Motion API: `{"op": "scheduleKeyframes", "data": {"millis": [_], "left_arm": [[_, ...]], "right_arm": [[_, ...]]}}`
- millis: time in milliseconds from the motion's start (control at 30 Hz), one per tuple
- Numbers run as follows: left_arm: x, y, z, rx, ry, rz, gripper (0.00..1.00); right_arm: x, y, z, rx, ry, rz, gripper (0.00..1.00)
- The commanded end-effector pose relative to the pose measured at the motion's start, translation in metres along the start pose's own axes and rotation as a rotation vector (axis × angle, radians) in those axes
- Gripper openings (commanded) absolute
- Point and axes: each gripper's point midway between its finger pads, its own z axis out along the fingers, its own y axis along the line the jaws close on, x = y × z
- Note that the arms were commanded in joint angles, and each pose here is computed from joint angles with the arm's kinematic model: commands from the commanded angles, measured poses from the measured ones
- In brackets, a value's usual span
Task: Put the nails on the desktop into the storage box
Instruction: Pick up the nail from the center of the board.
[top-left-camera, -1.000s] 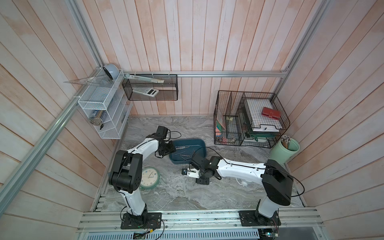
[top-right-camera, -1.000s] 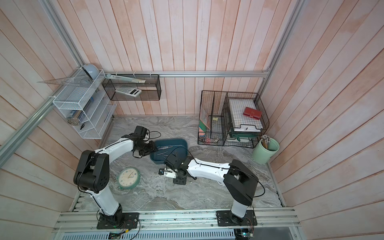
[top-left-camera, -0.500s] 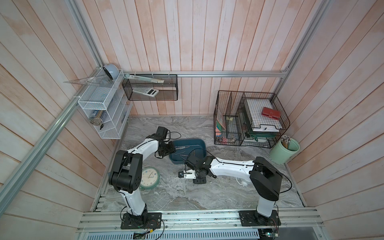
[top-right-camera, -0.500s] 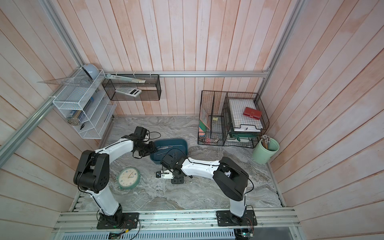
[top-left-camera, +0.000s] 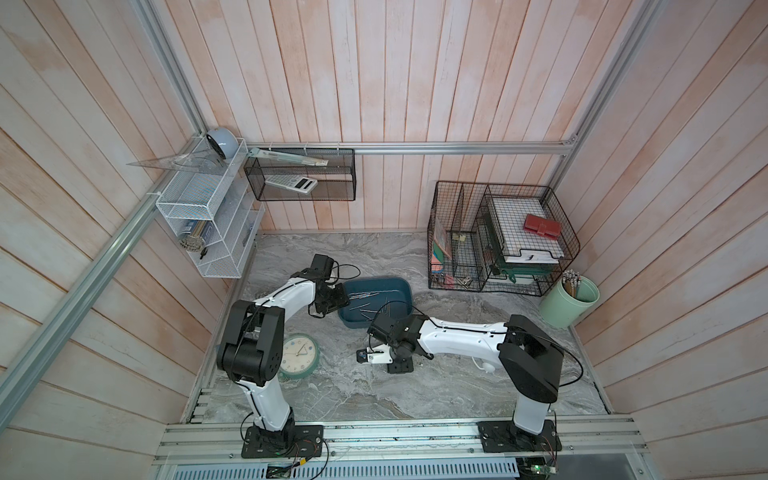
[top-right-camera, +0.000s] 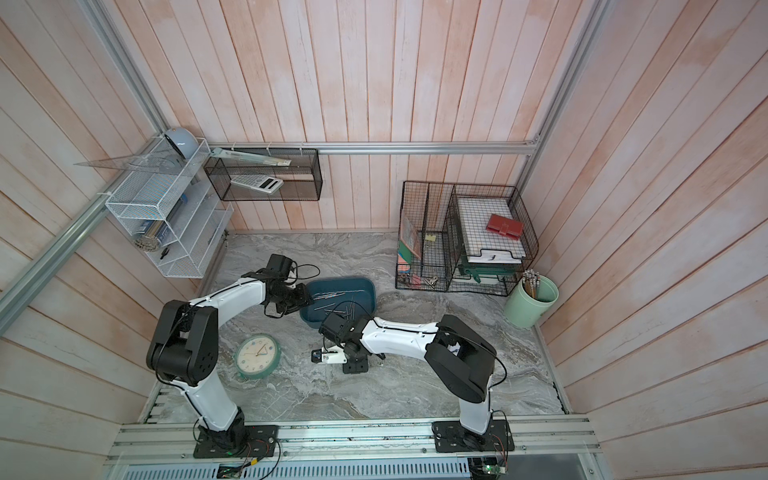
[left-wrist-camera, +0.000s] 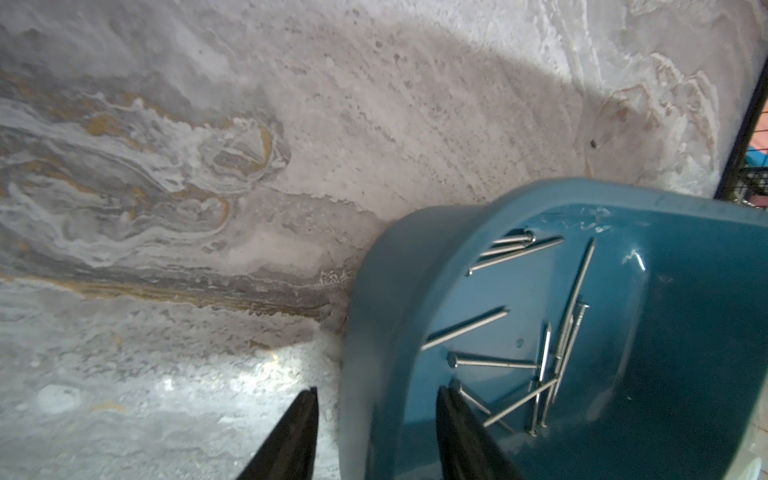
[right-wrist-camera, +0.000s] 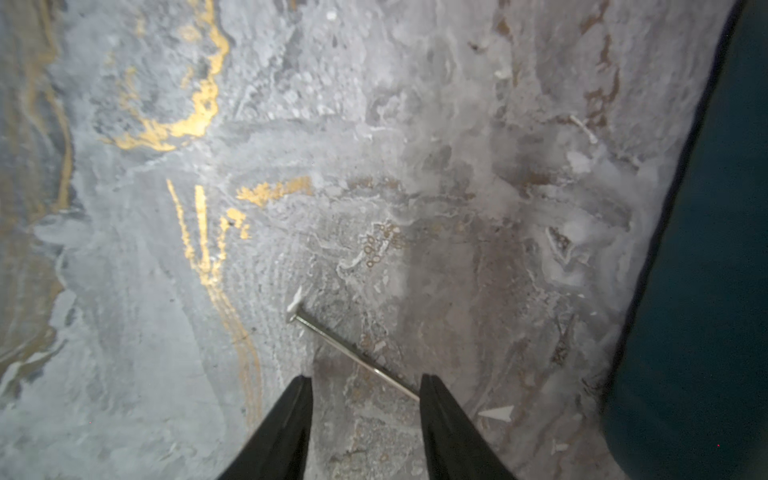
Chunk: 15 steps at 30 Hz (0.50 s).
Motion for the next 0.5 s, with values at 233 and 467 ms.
{"op": "scheduleKeyframes", "data": {"millis": [233, 467], "left_arm": [[0.002, 0.005, 0.002, 0.008, 0.005, -0.014, 0.50], [0.003, 0.008, 0.004, 0.007, 0.006, -0.023, 0.51]], "right_arm": [[-0.010, -0.003, 0.020, -0.048, 0.011, -0.026, 0.47], [-0.009, -0.013, 0.030, -0.059, -0.003, -0.003, 0.46]]}}
